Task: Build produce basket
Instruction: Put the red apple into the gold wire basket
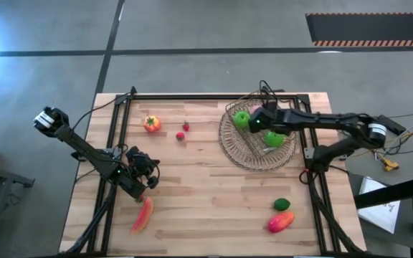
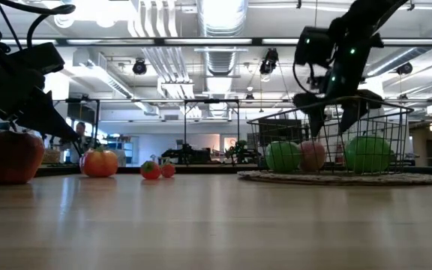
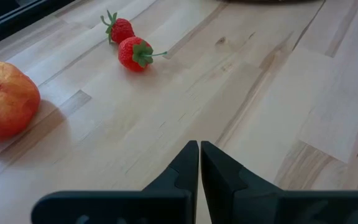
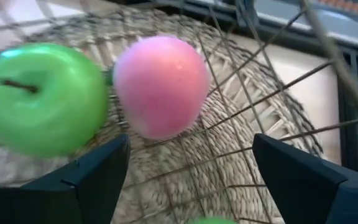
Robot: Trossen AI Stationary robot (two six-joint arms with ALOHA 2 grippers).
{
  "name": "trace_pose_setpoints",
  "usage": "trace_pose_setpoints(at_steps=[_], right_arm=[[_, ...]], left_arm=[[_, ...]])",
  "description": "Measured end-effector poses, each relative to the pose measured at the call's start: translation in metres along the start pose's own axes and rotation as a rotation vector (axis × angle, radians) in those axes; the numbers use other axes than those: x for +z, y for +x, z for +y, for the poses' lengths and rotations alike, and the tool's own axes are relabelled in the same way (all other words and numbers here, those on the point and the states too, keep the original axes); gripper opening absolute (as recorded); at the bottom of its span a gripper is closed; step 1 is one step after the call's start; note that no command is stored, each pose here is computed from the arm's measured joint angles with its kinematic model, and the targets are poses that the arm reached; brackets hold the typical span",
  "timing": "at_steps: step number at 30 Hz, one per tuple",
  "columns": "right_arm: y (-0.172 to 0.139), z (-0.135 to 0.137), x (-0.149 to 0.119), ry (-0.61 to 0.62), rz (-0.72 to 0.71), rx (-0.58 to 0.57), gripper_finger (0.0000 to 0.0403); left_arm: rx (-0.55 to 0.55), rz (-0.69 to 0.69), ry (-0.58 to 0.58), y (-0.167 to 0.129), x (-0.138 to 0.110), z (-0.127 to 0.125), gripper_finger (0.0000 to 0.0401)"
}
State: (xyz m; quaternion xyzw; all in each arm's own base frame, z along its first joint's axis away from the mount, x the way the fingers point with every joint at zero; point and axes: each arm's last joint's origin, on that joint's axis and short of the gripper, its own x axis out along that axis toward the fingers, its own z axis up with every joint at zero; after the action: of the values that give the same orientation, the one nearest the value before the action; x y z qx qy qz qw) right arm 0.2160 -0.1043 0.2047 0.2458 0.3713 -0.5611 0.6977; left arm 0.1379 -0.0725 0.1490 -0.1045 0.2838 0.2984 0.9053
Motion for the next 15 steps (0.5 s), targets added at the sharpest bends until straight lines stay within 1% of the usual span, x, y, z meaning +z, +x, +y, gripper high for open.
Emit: trace_pose_setpoints(at_steps=[4,8,12,15], right_arm=[[-0.025,0.001,-0.004,-0.042,-0.070,0.069,0.0326],[-0.055,0.007,-0.017,-0.100,-0.165,0.156,0.0326],[-0.084,0.019,-0.041,-0.141,-0.269,0.234,0.0326],[-0.102,0.030,-0.067,-0.182,-0.346,0.289,0.0326]], left_arm=[[0.000,0.000,0.000,0.000,0.000,0.000,0.0002],[0.000,0.000,0.000,0.000,0.000,0.000,0.0002],[0.000,0.000,0.001,0.000,0.000,0.000,0.0002],[0.001,-0.001,0.000,0.000,0.000,0.000,0.0002]])
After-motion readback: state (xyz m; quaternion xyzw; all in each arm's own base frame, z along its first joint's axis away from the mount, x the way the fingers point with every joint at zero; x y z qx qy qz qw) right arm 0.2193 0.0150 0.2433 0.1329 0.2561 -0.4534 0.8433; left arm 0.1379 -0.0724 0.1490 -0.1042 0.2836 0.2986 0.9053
